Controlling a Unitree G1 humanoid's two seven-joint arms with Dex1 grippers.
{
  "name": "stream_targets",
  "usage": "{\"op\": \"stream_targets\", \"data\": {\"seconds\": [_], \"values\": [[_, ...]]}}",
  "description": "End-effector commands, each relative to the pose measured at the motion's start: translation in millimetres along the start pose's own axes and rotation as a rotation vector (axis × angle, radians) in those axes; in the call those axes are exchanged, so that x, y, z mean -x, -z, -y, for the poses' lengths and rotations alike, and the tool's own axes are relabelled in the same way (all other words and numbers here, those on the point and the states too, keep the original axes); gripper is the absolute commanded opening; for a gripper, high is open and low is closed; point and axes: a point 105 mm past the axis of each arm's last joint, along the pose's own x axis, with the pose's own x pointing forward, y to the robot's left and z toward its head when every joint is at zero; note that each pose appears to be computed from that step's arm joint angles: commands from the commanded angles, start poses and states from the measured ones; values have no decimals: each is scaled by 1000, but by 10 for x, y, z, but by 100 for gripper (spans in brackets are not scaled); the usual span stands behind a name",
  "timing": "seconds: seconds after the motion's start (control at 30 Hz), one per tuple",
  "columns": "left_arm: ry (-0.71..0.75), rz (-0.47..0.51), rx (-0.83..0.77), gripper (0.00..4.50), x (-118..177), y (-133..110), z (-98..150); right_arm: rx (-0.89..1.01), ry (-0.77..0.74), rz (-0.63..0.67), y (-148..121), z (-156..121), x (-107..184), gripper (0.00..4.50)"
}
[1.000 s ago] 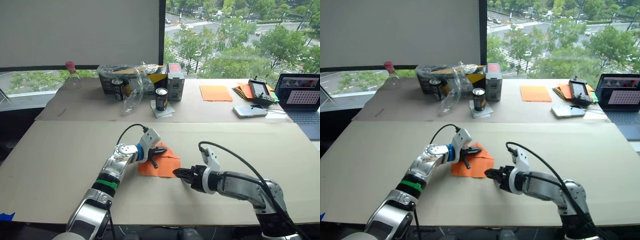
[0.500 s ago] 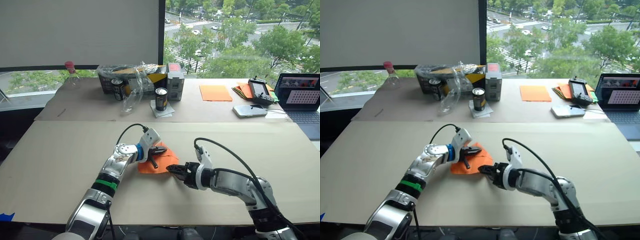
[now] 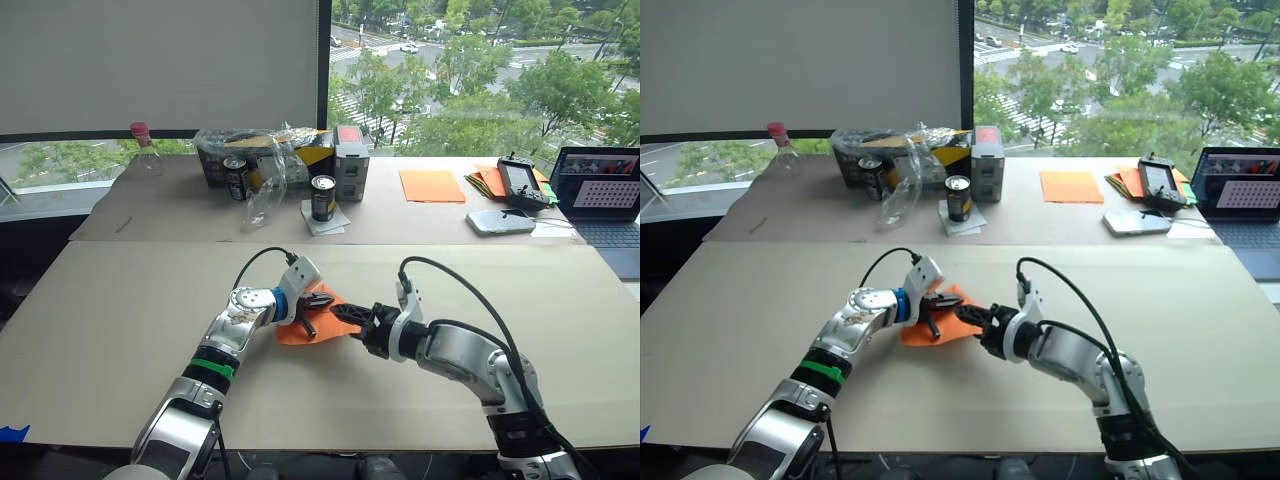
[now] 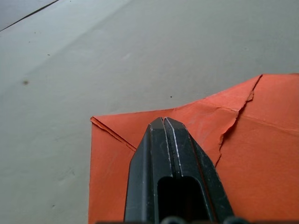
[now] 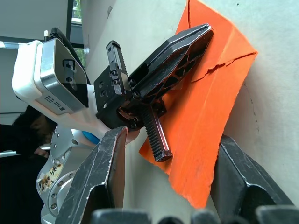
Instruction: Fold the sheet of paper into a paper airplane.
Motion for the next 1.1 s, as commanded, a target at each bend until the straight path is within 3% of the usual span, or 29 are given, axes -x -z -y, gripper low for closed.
{"op": "stream_targets", "data": {"seconds": [0.03,0.3,0.33,0.53,0.77,0.97,1.1], "values": [[-3,-67,8,0,10,152,1,11,-38,32,-84,-83,17,258],[-6,-63,10,0,12,146,-3,64,44,8,-30,100,6,258],[-6,-62,11,0,12,145,-1,71,52,9,-29,115,5,201],[-14,-19,70,0,24,70,-35,196,109,-14,3,200,-10,5],[45,39,92,0,169,-118,-56,396,178,-22,-131,244,0,1],[25,-15,42,0,296,-12,-180,627,240,-57,-400,219,150,1],[43,-16,37,0,252,34,-104,720,246,-114,-543,138,266,1]]}}
